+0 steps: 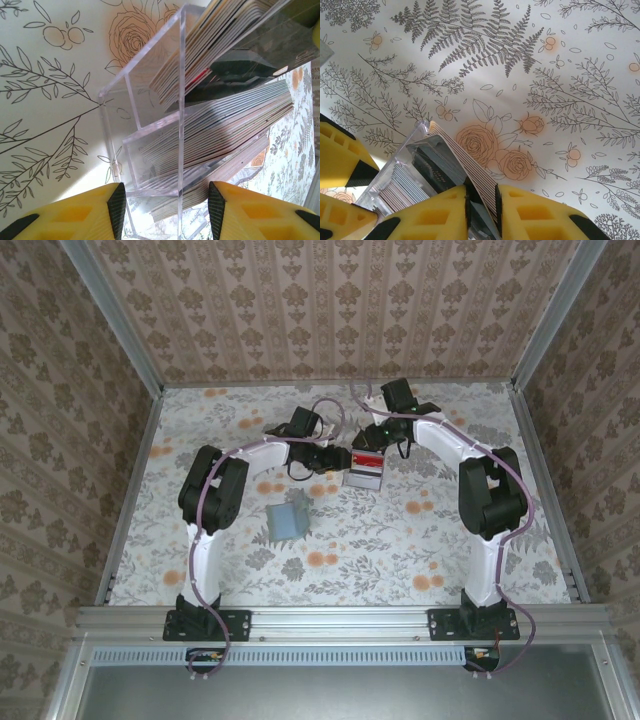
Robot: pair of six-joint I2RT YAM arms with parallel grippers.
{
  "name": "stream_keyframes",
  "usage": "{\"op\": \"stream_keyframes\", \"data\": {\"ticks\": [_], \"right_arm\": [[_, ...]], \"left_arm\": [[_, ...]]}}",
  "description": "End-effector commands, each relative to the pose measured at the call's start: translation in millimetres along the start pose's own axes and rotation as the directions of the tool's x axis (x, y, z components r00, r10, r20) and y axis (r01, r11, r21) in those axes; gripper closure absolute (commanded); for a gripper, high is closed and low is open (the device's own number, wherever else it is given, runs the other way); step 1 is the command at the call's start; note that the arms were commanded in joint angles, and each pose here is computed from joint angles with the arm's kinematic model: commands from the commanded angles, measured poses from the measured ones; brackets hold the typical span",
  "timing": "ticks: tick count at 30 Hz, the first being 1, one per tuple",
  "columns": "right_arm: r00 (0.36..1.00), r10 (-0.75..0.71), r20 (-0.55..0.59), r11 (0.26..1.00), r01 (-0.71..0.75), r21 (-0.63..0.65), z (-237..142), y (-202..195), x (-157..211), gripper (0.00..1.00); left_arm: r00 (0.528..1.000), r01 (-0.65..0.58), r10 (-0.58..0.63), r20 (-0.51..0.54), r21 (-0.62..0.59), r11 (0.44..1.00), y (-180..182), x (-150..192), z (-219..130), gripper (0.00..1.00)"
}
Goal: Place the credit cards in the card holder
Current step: Pick up the credit card from the storage box.
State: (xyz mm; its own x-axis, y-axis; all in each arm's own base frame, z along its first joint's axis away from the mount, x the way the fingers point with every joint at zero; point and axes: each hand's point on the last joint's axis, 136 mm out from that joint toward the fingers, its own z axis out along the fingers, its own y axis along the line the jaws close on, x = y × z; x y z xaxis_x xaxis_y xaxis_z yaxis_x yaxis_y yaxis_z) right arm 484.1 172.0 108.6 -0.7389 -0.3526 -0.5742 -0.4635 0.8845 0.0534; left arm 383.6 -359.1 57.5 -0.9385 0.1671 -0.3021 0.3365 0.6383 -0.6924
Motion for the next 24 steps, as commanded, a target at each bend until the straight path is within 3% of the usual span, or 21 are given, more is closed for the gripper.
{"op": "stream_keyframes", "data": {"ticks": [1, 12, 18, 24], "right_arm": [[0.998, 0.013, 0.059, 0.999, -0.016, 0.05, -16, -16, -13, 0.81], [0.995, 0.05, 0.087, 0.999, -0.049, -0.015, -24, -16, -17, 0.94], [0.992, 0.082, 0.097, 0.987, -0.068, -0.146, -28, 1, -18, 0.95], [0.988, 0.104, 0.11, 0.979, -0.082, -0.189, -33, 2, -21, 0.96]], "left_arm": [[0.988, 0.097, -0.111, -0.105, -0.135, 0.986, 46, 39, 14, 0.52], [0.988, 0.1, -0.114, -0.108, -0.132, 0.986, 46, 39, 16, 0.52], [0.988, 0.099, -0.114, -0.109, -0.134, 0.986, 46, 38, 15, 0.52], [0.988, 0.1, -0.114, -0.107, -0.133, 0.986, 45, 38, 14, 0.52]]}}
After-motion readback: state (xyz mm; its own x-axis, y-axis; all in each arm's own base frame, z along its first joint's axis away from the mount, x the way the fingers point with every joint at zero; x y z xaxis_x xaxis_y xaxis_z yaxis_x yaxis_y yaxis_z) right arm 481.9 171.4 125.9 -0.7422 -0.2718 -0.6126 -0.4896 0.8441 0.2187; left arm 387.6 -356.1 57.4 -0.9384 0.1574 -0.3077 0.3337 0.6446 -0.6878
